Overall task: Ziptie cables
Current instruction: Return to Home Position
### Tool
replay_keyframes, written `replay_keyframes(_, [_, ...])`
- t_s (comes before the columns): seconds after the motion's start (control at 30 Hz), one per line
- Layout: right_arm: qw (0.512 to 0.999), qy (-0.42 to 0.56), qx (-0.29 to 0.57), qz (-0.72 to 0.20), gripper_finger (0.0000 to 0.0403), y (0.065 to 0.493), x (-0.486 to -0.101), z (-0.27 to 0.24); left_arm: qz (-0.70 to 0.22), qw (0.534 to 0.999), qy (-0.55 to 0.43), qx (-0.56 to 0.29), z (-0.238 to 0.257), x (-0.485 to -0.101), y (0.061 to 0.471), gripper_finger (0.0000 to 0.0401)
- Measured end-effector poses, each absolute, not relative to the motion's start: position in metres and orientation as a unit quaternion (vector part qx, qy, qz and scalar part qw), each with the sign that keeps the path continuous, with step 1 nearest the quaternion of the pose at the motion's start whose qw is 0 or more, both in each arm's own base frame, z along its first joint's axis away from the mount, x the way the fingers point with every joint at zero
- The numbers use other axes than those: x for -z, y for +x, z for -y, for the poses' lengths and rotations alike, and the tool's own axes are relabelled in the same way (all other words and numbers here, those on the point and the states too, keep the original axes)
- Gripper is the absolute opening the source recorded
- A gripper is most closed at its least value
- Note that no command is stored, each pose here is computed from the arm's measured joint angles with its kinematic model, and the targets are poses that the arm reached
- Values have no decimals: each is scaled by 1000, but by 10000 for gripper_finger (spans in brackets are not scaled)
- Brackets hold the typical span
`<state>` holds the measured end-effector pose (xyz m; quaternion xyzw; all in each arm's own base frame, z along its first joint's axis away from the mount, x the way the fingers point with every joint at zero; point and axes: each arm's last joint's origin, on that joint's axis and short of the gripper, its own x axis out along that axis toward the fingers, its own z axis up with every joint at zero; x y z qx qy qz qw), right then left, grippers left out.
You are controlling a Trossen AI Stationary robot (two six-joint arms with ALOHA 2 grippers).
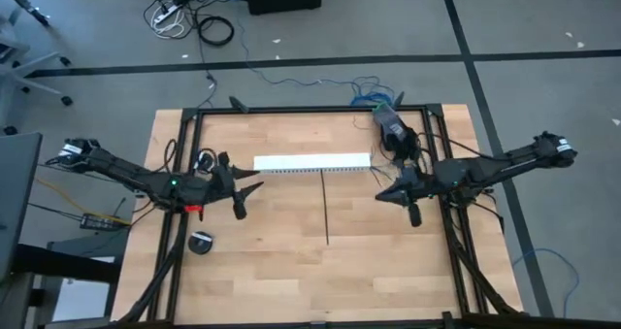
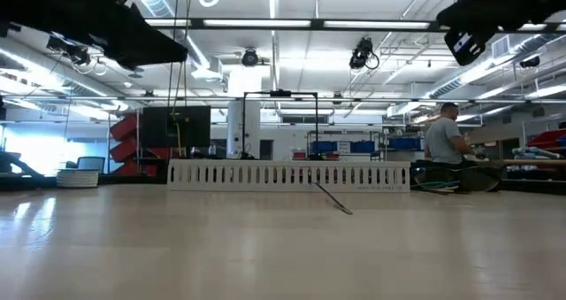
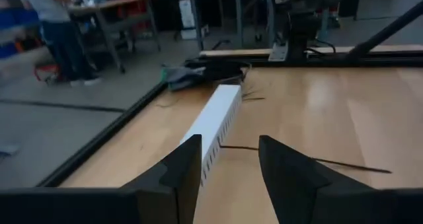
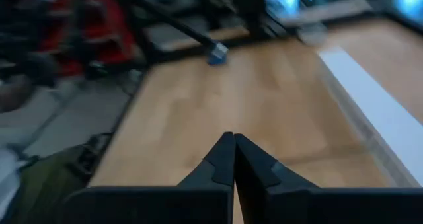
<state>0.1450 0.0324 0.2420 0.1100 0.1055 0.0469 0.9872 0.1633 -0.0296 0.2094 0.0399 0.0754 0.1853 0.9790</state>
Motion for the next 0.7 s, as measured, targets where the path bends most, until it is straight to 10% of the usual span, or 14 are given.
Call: replay_keyframes(0.7, [988, 101, -113, -7, 0, 99, -227, 7, -27, 971, 15, -238, -6, -233, 93, 145])
